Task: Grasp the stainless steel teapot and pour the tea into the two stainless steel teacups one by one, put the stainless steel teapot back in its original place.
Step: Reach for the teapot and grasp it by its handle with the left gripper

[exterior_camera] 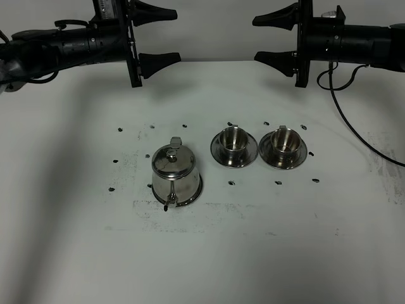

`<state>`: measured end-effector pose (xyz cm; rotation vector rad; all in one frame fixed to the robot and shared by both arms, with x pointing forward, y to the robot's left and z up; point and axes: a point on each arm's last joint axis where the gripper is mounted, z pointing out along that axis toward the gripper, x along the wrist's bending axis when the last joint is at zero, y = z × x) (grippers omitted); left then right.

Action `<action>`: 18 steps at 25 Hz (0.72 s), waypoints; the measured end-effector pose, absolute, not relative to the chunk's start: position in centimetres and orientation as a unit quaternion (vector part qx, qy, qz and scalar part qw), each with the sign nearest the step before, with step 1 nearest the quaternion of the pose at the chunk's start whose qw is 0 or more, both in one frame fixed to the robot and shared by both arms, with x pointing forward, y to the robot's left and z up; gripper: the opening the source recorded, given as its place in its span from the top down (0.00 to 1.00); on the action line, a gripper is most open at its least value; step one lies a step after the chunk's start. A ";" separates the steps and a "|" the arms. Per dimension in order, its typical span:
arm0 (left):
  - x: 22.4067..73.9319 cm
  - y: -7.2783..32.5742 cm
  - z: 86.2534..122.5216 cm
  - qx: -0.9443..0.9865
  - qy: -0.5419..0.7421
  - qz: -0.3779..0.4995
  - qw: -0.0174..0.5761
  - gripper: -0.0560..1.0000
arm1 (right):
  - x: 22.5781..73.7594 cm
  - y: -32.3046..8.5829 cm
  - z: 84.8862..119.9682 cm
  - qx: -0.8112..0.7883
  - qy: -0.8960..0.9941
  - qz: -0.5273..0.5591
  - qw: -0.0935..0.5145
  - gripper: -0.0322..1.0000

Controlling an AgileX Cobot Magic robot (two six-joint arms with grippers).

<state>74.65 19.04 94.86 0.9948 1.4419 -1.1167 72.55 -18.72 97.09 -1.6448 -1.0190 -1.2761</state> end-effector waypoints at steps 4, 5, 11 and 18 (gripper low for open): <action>74.6 18.7 94.8 0.414 0.597 -0.465 0.506 0.31 | 72.5 -18.6 97.1 -0.648 -0.407 -0.506 0.399 0.40; 74.6 18.7 94.8 0.414 0.597 -0.465 0.506 0.31 | 72.5 -18.6 97.1 -0.648 -0.407 -0.506 0.399 0.40; 74.6 18.7 94.8 0.415 0.596 -0.465 0.506 0.31 | 72.5 -18.6 97.1 -0.645 -0.411 -0.508 0.396 0.40; 74.6 18.7 94.8 0.417 0.595 -0.464 0.507 0.31 | 72.5 -18.5 97.1 -0.637 -0.424 -0.516 0.386 0.40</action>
